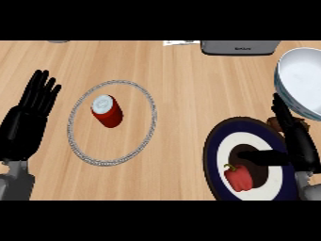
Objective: Pick the bell pepper from the plate and place it in the bowl
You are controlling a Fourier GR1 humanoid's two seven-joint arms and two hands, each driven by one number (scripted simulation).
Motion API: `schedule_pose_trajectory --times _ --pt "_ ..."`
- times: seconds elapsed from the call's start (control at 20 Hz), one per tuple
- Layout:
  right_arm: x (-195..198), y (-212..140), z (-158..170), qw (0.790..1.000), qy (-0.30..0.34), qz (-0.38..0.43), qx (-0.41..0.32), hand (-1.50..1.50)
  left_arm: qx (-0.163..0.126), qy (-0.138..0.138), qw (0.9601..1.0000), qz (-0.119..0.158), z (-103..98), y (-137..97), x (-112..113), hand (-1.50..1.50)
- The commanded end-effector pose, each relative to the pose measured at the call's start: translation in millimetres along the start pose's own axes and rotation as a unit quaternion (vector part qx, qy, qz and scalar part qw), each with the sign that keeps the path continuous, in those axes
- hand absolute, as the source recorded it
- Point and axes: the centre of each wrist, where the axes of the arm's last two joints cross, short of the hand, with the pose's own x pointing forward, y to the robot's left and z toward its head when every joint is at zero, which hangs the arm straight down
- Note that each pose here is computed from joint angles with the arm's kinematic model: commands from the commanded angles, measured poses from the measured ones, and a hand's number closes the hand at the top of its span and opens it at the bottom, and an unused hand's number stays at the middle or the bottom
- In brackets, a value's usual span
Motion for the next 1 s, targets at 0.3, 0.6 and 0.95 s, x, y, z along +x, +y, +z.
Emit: schedule_pose_trajectory --times 0.3,0.6,0.95 --pt "62.8 -47.5 -37.2 0.97 0.048 0.225 0.082 -1.5 -0.003 0.016 0.9997 0.016 -0.2 16.2 -6.5 0.0" --pt "64.0 -42.3 -32.5 0.858 0.187 0.365 0.308 -1.5 -0.019 0.018 0.9995 0.019 -1.7 3.9 -5.5 0.0" --pt "163.0 -5.1 -50.7 0.812 0.189 0.384 0.397 -1.5 -0.008 0.014 0.9997 0.02 5.6 8.7 -11.3 0.0"
